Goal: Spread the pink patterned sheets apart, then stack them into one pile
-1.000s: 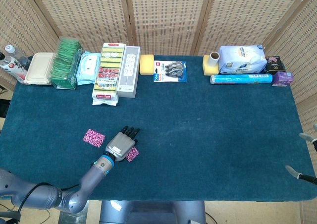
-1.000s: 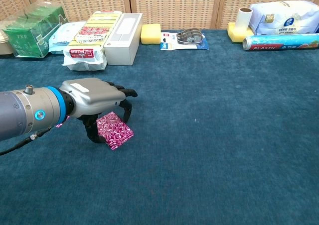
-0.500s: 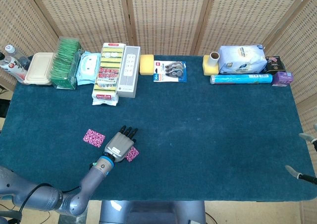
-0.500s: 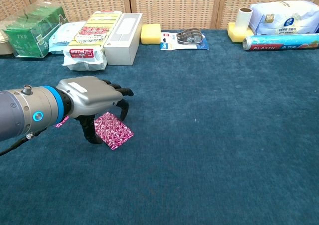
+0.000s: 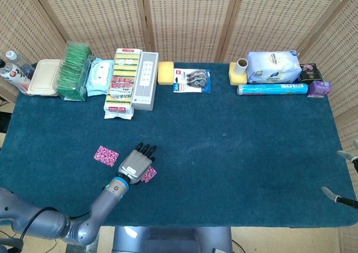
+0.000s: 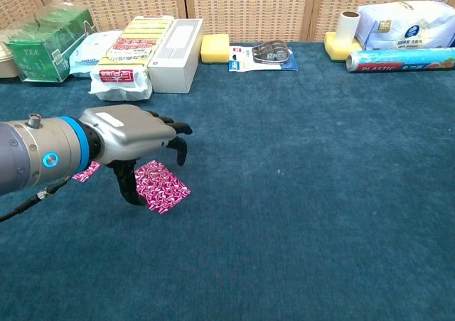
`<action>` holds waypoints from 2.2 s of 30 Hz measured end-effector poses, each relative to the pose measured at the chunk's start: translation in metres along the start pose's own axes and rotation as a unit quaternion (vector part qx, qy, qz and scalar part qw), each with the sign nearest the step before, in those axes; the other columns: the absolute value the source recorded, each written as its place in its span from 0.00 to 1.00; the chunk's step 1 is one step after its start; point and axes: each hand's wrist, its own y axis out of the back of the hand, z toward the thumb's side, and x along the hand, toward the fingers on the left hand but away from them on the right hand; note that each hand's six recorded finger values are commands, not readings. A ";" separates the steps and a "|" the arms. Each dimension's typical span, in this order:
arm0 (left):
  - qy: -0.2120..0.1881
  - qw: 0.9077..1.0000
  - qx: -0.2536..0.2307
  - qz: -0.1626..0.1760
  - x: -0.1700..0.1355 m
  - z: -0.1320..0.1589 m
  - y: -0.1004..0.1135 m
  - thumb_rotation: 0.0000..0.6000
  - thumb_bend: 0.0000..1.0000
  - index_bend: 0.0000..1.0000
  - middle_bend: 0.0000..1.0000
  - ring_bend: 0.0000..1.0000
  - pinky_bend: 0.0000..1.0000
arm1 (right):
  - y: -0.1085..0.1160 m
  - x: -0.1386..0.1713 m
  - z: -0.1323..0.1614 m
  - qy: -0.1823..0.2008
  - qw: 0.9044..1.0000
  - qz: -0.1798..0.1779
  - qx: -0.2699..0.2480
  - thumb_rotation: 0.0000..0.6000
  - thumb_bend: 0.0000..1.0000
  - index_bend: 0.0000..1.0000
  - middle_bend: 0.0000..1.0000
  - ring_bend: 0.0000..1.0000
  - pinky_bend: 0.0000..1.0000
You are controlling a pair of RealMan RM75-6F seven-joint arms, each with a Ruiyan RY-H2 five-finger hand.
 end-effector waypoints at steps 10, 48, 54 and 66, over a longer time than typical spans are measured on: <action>0.065 0.996 -0.052 0.018 -0.023 -0.077 0.015 1.00 0.17 0.24 0.00 0.00 0.05 | 0.000 0.001 0.001 0.002 1.000 0.002 -0.002 1.00 0.00 0.21 0.00 0.00 0.00; 0.117 0.986 -0.119 -0.001 -0.029 -0.150 -0.068 1.00 0.15 0.24 0.00 0.00 0.05 | -0.004 0.000 0.002 0.000 1.000 0.003 0.006 1.00 0.01 0.21 0.00 0.00 0.00; 0.116 0.986 -0.119 -0.008 -0.019 -0.146 -0.073 1.00 0.16 0.24 0.00 0.00 0.05 | -0.004 -0.001 0.000 -0.003 1.000 0.004 0.003 1.00 0.01 0.21 0.00 0.00 0.00; 0.120 0.986 -0.115 -0.002 -0.015 -0.137 -0.069 1.00 0.21 0.35 0.00 0.00 0.05 | -0.001 -0.001 -0.001 -0.004 1.000 0.000 -0.001 1.00 0.01 0.21 0.00 0.00 0.00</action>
